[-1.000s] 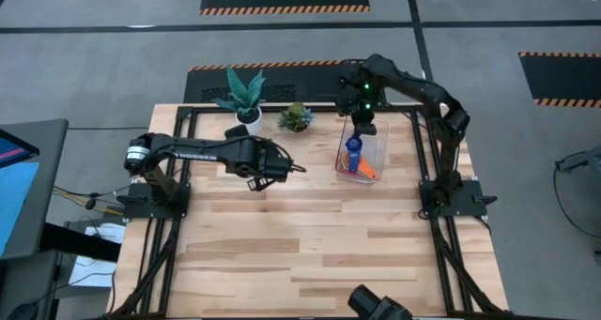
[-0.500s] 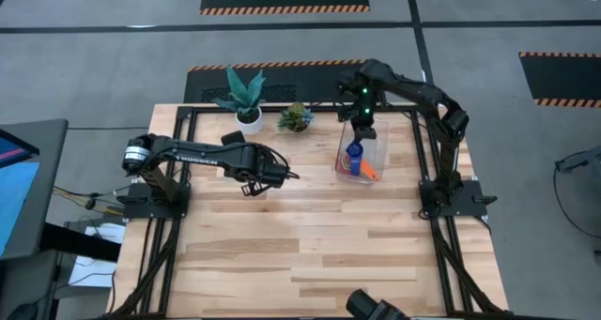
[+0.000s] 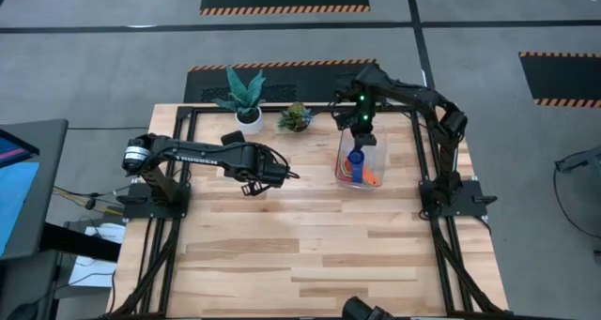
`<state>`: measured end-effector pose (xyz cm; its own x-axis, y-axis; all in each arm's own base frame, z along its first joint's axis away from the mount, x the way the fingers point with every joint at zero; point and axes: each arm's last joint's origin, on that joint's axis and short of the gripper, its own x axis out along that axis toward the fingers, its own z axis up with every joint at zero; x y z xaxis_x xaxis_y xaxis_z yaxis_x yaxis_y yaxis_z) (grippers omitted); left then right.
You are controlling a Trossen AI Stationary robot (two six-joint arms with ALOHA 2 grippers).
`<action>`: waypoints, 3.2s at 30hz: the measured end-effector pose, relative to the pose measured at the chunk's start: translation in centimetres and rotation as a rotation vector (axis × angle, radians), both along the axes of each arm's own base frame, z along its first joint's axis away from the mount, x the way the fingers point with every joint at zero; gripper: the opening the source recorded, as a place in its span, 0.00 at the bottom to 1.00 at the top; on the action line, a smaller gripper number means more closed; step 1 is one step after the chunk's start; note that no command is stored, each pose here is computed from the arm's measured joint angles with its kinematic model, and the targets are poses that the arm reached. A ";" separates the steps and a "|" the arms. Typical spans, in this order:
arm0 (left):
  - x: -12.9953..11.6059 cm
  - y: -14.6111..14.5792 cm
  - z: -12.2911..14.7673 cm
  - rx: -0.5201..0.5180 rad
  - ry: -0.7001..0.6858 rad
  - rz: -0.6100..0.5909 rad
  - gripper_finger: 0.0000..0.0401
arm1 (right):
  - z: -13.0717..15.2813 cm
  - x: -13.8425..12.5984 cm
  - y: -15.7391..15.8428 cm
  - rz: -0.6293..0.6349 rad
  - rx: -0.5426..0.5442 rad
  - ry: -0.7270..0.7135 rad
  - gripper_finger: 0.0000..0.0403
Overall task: Nest measuring cups in basket
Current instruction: Adjust the nested measuring cups in the transparent bin
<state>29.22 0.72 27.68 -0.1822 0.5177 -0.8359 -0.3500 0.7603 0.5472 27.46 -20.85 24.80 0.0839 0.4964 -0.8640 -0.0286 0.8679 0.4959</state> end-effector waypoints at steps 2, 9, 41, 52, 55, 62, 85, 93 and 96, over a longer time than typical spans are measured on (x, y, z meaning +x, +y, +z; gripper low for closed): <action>0.0 0.0 0.0 0.000 0.000 0.000 0.28 | 0.0 0.2 0.2 0.036 -0.006 -0.011 0.01; 0.0 0.0 0.0 0.000 0.001 0.000 0.28 | 0.0 0.5 0.7 0.077 -0.011 -0.022 0.02; 0.0 0.0 0.0 0.000 -0.001 0.000 0.28 | -0.1 2.8 3.6 0.117 -0.050 0.001 0.18; 0.0 0.0 0.0 -0.001 -0.001 0.000 0.28 | -0.2 2.9 3.7 0.124 -0.108 0.049 0.39; 0.0 0.0 0.0 -0.001 -0.001 0.000 0.28 | -0.3 2.8 3.6 0.129 -0.127 0.062 0.42; 0.0 0.0 0.0 -0.001 -0.002 0.000 0.28 | -0.3 2.6 3.4 0.084 -0.186 0.132 0.45; 0.4 0.0 -0.1 -0.004 -0.036 -0.011 0.28 | 10.9 -0.8 7.6 -0.455 -0.311 0.040 0.40; 0.8 0.0 -0.2 -0.004 -0.084 -0.005 0.28 | 12.1 -1.3 13.3 -0.483 -0.422 -0.141 0.38; 0.8 0.0 -0.2 0.002 -0.104 0.029 0.28 | 10.2 -2.3 15.4 -0.599 -0.493 -0.076 0.35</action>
